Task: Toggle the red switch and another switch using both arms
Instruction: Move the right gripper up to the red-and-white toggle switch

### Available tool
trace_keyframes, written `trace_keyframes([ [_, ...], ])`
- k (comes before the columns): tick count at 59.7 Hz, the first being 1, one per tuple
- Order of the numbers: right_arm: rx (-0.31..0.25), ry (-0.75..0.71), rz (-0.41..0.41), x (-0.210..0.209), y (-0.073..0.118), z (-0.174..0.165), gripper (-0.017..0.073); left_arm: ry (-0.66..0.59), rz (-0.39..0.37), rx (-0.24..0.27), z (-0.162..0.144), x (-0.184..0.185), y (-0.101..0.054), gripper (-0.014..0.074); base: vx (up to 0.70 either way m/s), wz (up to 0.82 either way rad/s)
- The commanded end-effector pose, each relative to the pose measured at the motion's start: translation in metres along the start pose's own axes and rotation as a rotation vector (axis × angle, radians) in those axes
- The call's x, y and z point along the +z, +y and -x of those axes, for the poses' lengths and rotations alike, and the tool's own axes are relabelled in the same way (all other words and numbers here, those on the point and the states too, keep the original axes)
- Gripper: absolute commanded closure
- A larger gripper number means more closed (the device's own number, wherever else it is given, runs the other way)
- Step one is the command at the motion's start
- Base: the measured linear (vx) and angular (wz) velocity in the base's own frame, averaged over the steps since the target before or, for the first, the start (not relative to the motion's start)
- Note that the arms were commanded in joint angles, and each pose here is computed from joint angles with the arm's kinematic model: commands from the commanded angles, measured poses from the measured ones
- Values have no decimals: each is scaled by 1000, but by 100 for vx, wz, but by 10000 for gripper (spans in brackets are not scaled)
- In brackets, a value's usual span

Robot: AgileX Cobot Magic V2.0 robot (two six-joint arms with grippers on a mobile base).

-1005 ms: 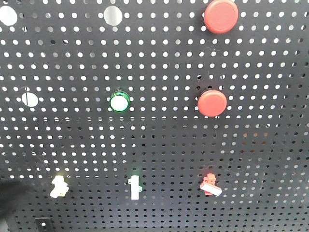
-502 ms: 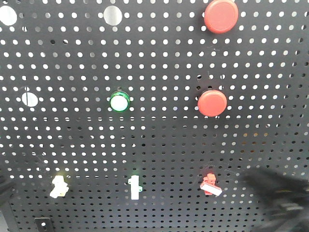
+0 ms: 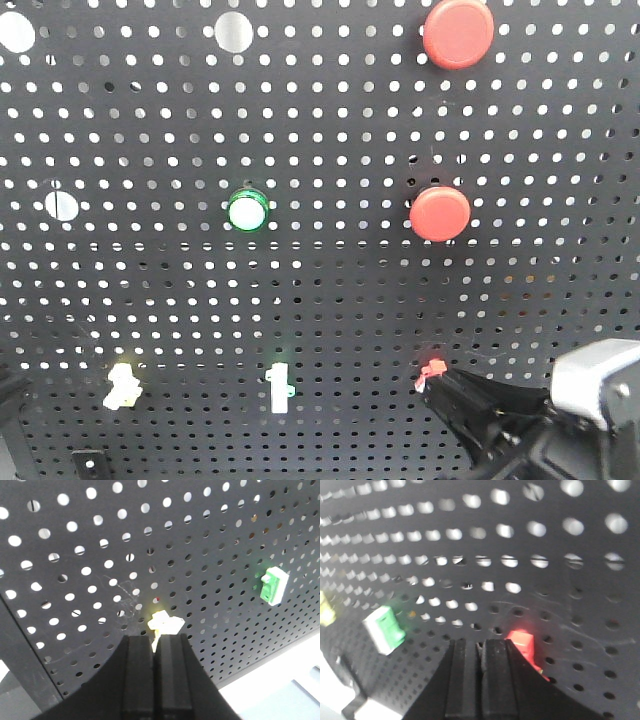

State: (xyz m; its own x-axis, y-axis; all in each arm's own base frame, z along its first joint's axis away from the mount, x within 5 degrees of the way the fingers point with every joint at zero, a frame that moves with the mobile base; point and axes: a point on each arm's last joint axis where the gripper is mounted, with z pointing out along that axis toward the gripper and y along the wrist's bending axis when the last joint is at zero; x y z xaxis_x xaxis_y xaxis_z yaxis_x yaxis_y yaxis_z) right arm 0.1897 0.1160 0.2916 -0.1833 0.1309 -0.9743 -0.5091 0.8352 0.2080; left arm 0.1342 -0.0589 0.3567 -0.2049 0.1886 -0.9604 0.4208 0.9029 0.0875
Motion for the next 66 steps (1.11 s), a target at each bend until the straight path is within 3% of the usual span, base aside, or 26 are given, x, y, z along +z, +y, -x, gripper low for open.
trace_keyframes([
  [1, 1, -163, 38, 2, 5, 23, 566, -97, -1, -19, 15, -4, 0, 591, 0, 0],
  [19, 8, -193, 44, 6, 5, 23, 566, -58, -4, -18, 8, -2, 0, 591, 0, 0],
  [36, 12, -186, 47, 15, 3, 17, 566, -1, -9, -21, -23, 9, -3, 591, 0, 0],
  [52, -1, -141, 49, 22, 3, 8, 566, -129, 1, -21, -12, 8, -2, 591, 0, 0],
  [66, 34, 55, 0, 23, -2, -10, 566, -177, 5, -21, -7, 7, -2, 591, 0, 0],
])
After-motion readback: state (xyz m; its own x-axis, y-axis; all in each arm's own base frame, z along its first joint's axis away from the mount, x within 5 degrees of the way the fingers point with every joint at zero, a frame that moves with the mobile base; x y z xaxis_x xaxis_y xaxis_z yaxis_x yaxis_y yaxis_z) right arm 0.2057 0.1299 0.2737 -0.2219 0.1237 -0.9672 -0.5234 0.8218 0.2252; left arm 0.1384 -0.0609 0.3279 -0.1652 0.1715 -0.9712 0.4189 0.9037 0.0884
